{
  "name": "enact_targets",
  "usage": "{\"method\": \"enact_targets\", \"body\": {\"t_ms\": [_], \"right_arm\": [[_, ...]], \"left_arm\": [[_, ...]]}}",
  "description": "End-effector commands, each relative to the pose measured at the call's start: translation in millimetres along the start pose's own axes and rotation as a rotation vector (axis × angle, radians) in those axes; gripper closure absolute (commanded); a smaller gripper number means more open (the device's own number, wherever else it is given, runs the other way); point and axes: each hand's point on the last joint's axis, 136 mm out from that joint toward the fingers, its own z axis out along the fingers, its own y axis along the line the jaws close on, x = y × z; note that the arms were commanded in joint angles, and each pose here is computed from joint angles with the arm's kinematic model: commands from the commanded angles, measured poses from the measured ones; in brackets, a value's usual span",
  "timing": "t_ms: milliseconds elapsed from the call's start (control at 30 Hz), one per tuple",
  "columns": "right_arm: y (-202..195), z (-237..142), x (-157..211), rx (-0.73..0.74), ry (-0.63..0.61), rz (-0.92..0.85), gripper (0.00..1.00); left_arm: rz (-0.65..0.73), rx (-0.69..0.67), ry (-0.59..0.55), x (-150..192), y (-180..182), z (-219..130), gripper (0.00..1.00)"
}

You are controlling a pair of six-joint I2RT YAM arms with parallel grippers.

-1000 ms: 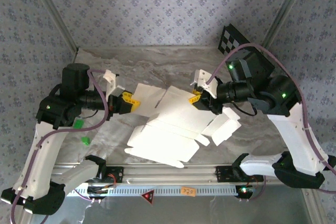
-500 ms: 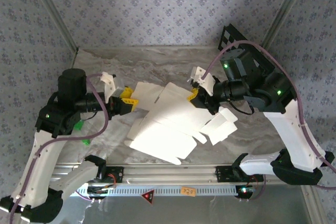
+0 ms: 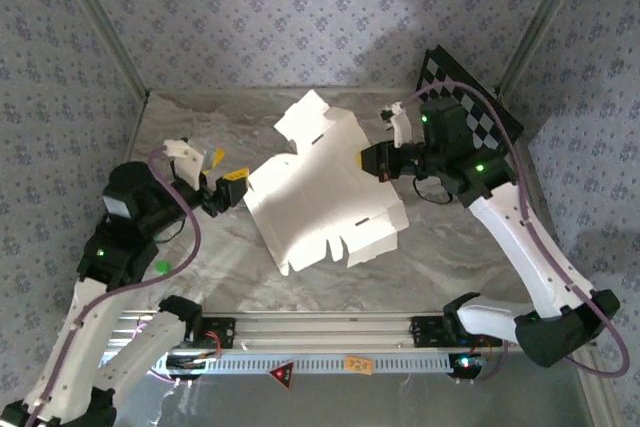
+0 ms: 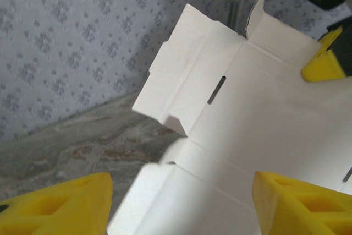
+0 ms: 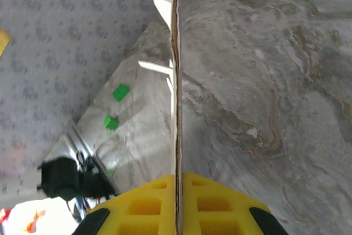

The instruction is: Fold the paper box

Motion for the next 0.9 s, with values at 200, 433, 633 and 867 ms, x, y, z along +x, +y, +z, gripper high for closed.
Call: {"method": "enact_targets", "body": {"t_ms": [200, 433, 633, 867], "right_arm": [[-69.8, 25.2, 6.7, -0.014, -0.196, 0.391, 1.00], [-118.4, 41.9, 65.9, 0.116, -0.054, 0.414, 1.00], [-142.8, 37.3, 90.9, 0.275, 0.034, 0.325, 1.00], [-152.2, 36.4, 99.9, 0.401, 0.122, 0.214, 1.00]], "left_arm": [[-0.310, -0.105, 0.060, 56.0, 29.2, 33.6, 0.33], [-0.563, -0.167, 0.198, 131.9, 39.4, 53.4, 0.45], [-0.698, -0.175, 0.244, 182.0, 35.3, 61.9, 0.64], [-0.712, -0.140, 0.356, 215.9, 17.1, 77.4, 0.78]]}}
